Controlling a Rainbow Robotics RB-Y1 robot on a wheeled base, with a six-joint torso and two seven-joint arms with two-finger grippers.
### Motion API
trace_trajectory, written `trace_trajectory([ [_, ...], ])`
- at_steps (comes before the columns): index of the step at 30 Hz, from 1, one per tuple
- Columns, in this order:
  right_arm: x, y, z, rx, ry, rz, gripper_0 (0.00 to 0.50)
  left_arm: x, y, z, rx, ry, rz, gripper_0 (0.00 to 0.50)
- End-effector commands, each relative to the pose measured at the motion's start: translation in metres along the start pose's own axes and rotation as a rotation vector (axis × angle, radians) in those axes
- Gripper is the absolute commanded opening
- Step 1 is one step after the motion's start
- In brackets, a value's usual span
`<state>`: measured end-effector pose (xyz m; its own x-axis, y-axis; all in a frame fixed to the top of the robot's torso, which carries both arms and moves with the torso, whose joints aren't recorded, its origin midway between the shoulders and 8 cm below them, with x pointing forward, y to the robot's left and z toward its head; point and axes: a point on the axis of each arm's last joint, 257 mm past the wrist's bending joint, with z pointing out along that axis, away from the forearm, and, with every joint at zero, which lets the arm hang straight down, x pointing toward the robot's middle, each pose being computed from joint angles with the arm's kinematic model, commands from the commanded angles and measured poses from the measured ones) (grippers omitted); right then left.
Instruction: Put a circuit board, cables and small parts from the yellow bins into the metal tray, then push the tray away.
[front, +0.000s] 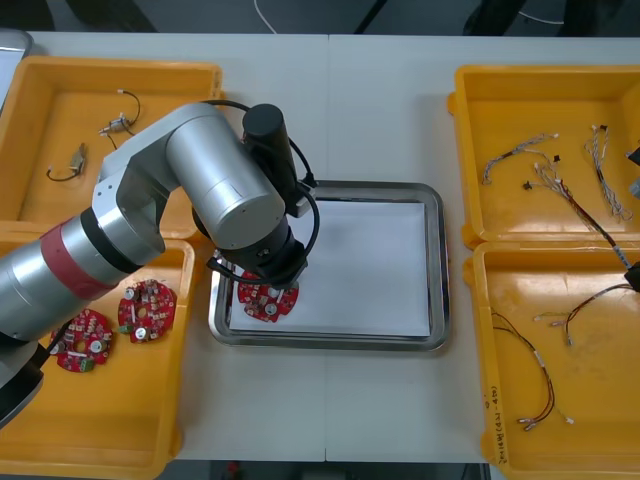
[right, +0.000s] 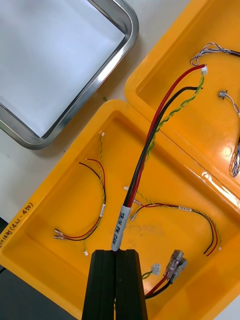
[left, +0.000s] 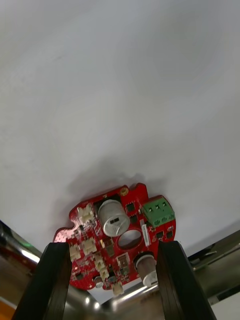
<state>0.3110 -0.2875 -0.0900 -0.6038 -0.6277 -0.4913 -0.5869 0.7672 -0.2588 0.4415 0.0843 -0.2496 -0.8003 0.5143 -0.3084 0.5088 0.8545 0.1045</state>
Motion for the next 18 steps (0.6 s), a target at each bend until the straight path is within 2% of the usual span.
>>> trace_trajectory([
  [1, -0.001, 0.003, -0.005, 0.016, 0.015, -0.105, 0.0, -0.023, 0.017, -0.046, -0.005, -0.068, -0.117, 0.5],
  [6, -0.001, 0.004, -0.005, 0.013, 0.016, -0.108, 0.0, -0.019, 0.036, -0.072, -0.018, -0.072, -0.141, 0.5],
  [11, 0.0, 0.005, -0.002, 0.01, 0.024, -0.112, 0.0, -0.013, 0.059, -0.098, -0.045, -0.075, -0.167, 0.5],
  [15, -0.004, 0.008, 0.001, 0.008, 0.023, -0.132, 0.0, -0.019, 0.078, -0.121, -0.048, -0.128, -0.19, 0.5],
  [18, -0.008, 0.012, 0.003, -0.001, 0.023, -0.155, 0.0, -0.026, 0.09, -0.137, -0.027, -0.167, -0.227, 0.5],
])
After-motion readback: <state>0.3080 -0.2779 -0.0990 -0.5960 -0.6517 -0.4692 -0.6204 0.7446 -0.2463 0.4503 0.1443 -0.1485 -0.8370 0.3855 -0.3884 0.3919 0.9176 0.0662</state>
